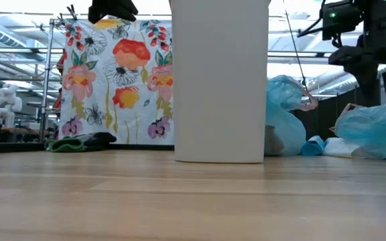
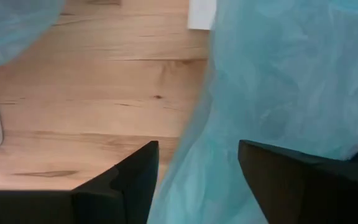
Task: Place trash/remove bag and relplace
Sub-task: Insert the new blue trash bag into the trash bin
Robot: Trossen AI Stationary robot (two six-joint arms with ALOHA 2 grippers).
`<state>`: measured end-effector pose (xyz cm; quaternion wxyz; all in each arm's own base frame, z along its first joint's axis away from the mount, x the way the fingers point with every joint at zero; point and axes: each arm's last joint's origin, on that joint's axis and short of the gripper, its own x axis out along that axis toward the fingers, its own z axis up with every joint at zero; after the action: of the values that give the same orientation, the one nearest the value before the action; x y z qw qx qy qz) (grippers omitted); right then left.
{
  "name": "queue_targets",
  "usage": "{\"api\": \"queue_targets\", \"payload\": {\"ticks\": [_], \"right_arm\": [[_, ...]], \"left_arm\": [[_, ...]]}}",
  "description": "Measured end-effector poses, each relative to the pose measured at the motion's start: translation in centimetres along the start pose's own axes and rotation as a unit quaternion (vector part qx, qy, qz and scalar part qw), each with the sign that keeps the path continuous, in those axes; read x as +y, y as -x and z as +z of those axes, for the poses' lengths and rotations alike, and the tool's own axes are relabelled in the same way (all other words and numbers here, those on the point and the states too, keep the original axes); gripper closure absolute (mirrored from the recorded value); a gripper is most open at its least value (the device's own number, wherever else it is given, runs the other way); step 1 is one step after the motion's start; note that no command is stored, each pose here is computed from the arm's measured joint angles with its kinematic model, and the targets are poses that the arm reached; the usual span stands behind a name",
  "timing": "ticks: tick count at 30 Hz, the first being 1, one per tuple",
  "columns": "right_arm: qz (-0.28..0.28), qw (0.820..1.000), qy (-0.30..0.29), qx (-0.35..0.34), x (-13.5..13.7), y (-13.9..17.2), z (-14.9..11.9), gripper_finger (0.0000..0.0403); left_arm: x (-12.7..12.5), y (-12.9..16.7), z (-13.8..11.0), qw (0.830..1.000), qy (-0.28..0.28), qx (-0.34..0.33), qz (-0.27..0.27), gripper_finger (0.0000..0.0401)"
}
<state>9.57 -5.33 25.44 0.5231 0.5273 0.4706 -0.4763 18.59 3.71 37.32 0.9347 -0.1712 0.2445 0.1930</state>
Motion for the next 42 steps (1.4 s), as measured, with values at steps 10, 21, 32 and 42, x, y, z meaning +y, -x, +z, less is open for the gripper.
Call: {"api": "queue_targets", "payload": {"ticks": [10, 21, 32, 42], "right_arm": [[-0.019, 1.000, -0.006, -0.019, -0.2, 0.0, 0.2, 0.0109], [-0.096, 0.991, 0.027, -0.090, -0.1, -0.3, 1.2, 0.0081], [-0.164, 0.986, -0.012, -0.032, 1.4, -2.5, 3.3, 0.0084], [-0.215, 0.976, -0.029, 0.030, 1.1, -3.8, 4.1, 0.0209]], "left_arm": [[-0.1, 0.0, 0.0, 1.000, -0.009, 0.004, -0.011, 0.0304], [-0.1, 0.0, -0.1, 1.000, -0.009, 0.006, -0.010, 0.0304], [-0.1, 0.0, -0.1, 1.000, -0.008, 0.008, -0.012, 0.0304], [-0.8, 0.1, -0.4, 0.999, -0.006, 0.013, -0.030, 0.0304]]}}
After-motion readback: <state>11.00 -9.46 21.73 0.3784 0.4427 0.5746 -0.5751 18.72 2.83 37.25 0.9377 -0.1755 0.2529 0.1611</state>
